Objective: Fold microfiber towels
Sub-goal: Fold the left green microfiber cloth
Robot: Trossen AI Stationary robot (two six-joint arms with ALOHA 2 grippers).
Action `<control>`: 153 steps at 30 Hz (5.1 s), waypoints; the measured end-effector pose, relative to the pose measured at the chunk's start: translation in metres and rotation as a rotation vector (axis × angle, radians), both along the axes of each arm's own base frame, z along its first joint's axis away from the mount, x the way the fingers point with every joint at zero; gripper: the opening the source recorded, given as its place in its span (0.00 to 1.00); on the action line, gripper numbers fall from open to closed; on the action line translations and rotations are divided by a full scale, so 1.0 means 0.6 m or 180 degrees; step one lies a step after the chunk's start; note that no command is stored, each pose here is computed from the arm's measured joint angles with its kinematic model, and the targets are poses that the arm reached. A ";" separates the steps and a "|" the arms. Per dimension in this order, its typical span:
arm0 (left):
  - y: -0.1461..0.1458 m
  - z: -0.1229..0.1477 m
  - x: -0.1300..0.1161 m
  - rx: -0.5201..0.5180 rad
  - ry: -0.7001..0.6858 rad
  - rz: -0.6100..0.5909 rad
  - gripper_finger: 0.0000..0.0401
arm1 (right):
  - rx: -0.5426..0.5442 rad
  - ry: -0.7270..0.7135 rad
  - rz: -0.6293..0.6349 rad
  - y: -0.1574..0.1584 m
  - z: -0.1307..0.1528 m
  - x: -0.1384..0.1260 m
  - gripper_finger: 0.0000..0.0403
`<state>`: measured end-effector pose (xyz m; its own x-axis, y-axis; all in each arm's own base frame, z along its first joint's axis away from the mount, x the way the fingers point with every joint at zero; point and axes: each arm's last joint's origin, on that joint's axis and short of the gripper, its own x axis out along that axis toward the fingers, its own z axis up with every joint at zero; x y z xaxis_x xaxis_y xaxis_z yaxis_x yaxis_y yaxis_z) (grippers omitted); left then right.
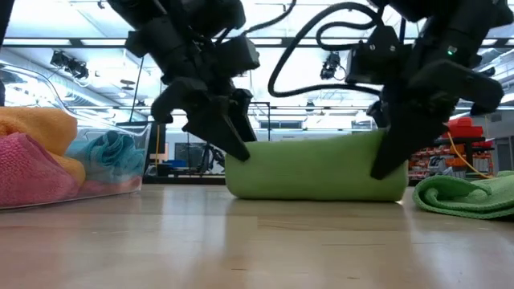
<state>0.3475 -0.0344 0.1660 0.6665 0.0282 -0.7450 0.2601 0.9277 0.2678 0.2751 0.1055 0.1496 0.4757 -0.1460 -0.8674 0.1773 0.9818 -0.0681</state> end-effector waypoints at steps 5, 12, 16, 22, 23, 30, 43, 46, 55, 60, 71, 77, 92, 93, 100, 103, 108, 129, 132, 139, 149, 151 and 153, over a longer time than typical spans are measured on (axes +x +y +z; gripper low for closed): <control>0.004 0.019 -0.005 0.0005 -0.0155 -0.0004 0.50 | 0.0155 0.0048 -0.0179 -0.014 -0.008 0.000 0.10; 0.007 0.030 -0.006 0.0136 -0.0231 -0.0094 0.47 | 0.0540 0.0073 -0.0437 -0.040 -0.001 0.007 0.10; 0.008 0.030 -0.006 0.0182 -0.0223 -0.0137 0.45 | 0.0565 -0.0002 -0.0424 -0.048 0.016 0.004 0.10; 0.020 0.029 -0.006 0.0200 -0.0200 -0.0084 0.43 | 0.0557 -0.0078 -0.0412 -0.055 0.039 -0.010 0.10; 0.020 0.029 -0.006 0.0217 -0.0199 -0.0099 0.43 | 0.0553 -0.0069 -0.0425 -0.058 0.038 -0.014 0.10; 0.014 0.025 -0.006 0.0190 -0.0348 -0.0200 0.39 | 0.0628 0.0013 -0.0448 -0.077 0.015 -0.028 0.10; 0.090 -0.021 -0.016 -0.0028 -0.0864 0.0607 0.23 | 0.0668 -0.0271 -0.0110 -0.093 0.060 -0.044 0.10; 0.108 -0.036 0.002 -0.0008 -0.0746 0.0724 0.19 | 0.0659 -0.0273 -0.0074 -0.096 0.063 -0.046 0.10; 0.179 -0.070 0.045 -0.0250 -0.0781 0.0644 0.08 | 0.0713 -0.0127 0.0035 -0.095 0.054 -0.046 0.10; 0.201 -0.079 0.056 -0.0251 -0.1120 0.0481 0.04 | 0.0720 -0.0095 0.0093 -0.095 0.054 -0.046 0.10; 0.209 -0.130 0.056 -0.0417 -0.0744 0.0446 0.04 | 0.0716 -0.0035 0.0129 -0.095 0.053 -0.049 0.10; 0.208 -0.135 0.054 -0.0557 -0.0638 0.0563 0.03 | 0.0719 -0.0033 0.0107 -0.098 0.052 -0.048 0.10; 0.190 -0.140 0.053 -0.0529 -0.0478 0.0216 0.03 | 0.0707 -0.0098 -0.0302 -0.123 0.054 -0.045 0.10; 0.189 -0.140 0.053 -0.0530 -0.0473 0.0210 0.04 | 0.0723 -0.0098 -0.0365 -0.126 0.054 -0.045 0.10; 0.188 -0.142 0.051 -0.0544 -0.0432 0.0189 0.03 | 0.0774 -0.0016 -0.0760 -0.145 0.051 -0.049 0.10; 0.188 -0.143 0.051 -0.0545 -0.0429 0.0187 0.02 | 0.0721 0.0006 -0.0943 -0.152 0.049 -0.052 0.10; 0.187 -0.144 0.051 -0.0523 -0.0418 0.0164 0.05 | 0.0752 -0.0022 -0.1177 -0.162 0.047 -0.051 0.10; 0.186 -0.145 0.050 -0.0519 -0.0402 0.0148 0.05 | 0.0735 -0.0162 -0.1700 -0.205 0.012 -0.067 0.10; 0.186 -0.145 0.050 -0.0519 -0.0400 0.0147 0.03 | 0.0715 -0.0191 -0.1722 -0.214 0.013 -0.067 0.10; 0.186 -0.146 0.049 -0.0514 -0.0398 0.0146 0.05 | 0.0768 -0.0285 -0.1624 -0.226 0.016 -0.062 0.10; 0.186 -0.146 0.049 -0.0485 -0.0400 0.0120 0.02 | 0.0658 -0.0270 -0.1465 -0.229 0.016 -0.062 0.13; 0.186 -0.146 0.049 -0.0486 -0.0399 0.0121 0.02 | 0.0626 -0.0231 -0.1450 -0.232 0.015 -0.064 0.17; 0.186 -0.146 0.049 -0.0488 -0.0399 0.0122 0.03 | 0.0582 -0.0192 -0.1420 -0.237 0.014 -0.065 0.23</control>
